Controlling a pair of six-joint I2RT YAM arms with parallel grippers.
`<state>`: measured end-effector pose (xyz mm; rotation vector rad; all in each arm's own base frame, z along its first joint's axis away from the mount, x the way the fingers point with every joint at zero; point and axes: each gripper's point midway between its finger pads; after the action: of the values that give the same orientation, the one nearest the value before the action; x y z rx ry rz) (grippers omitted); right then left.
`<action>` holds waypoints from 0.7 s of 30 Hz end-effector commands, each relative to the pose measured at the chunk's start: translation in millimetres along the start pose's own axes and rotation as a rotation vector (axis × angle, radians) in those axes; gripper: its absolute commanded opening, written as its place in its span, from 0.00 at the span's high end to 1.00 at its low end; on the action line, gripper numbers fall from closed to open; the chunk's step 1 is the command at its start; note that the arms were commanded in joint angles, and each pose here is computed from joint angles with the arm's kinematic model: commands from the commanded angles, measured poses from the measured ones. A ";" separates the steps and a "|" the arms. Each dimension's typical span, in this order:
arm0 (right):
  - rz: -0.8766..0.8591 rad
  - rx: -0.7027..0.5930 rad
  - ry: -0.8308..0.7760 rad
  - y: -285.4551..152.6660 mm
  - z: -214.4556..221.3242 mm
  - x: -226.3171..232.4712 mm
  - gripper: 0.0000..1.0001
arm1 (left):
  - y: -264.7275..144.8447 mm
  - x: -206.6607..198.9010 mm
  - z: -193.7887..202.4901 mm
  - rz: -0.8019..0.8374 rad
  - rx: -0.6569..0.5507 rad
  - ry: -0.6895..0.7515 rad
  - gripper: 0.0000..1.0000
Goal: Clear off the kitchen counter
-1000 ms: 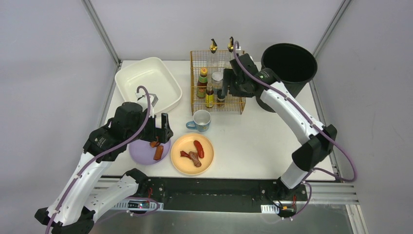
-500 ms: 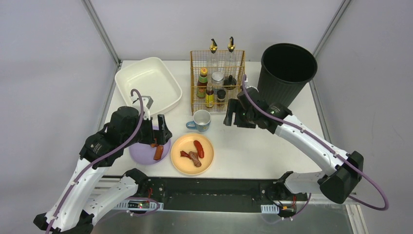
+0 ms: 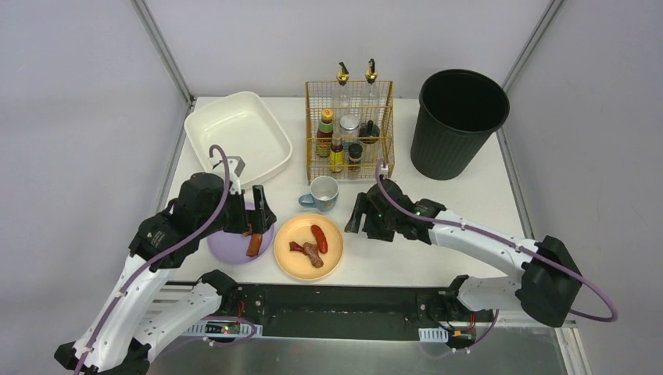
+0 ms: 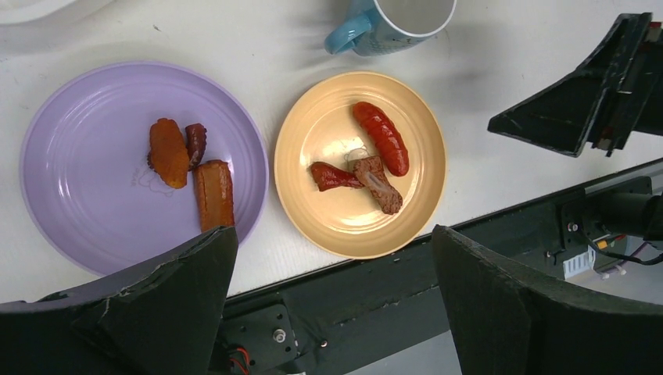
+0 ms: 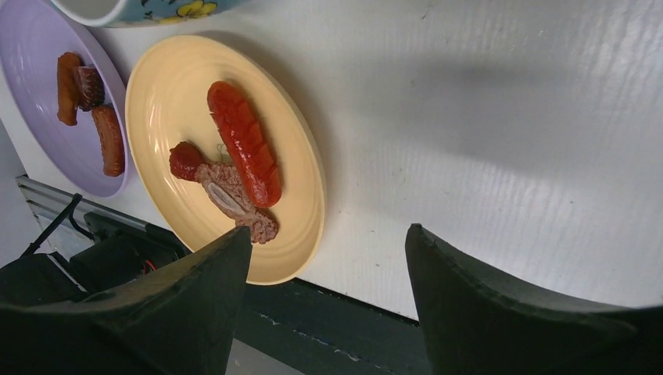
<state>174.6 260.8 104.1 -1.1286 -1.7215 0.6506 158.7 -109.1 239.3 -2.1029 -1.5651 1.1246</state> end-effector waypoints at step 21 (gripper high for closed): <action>-0.068 0.064 0.133 73.9 46.3 26.3 0.42 | 2.9 12.4 5.6 -0.053 -0.001 -0.011 0.00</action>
<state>160.1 307.6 39.1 -1.0751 -1.6168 0.6159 157.8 -103.6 232.6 -2.0716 -1.5923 1.1180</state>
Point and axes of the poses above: each gripper's point midway between its finger pads, its own y axis out along the fingers, its own x axis along the line the jaws close on, z = x × y, and after that the axes turned 8 degrees about -y, right-handed
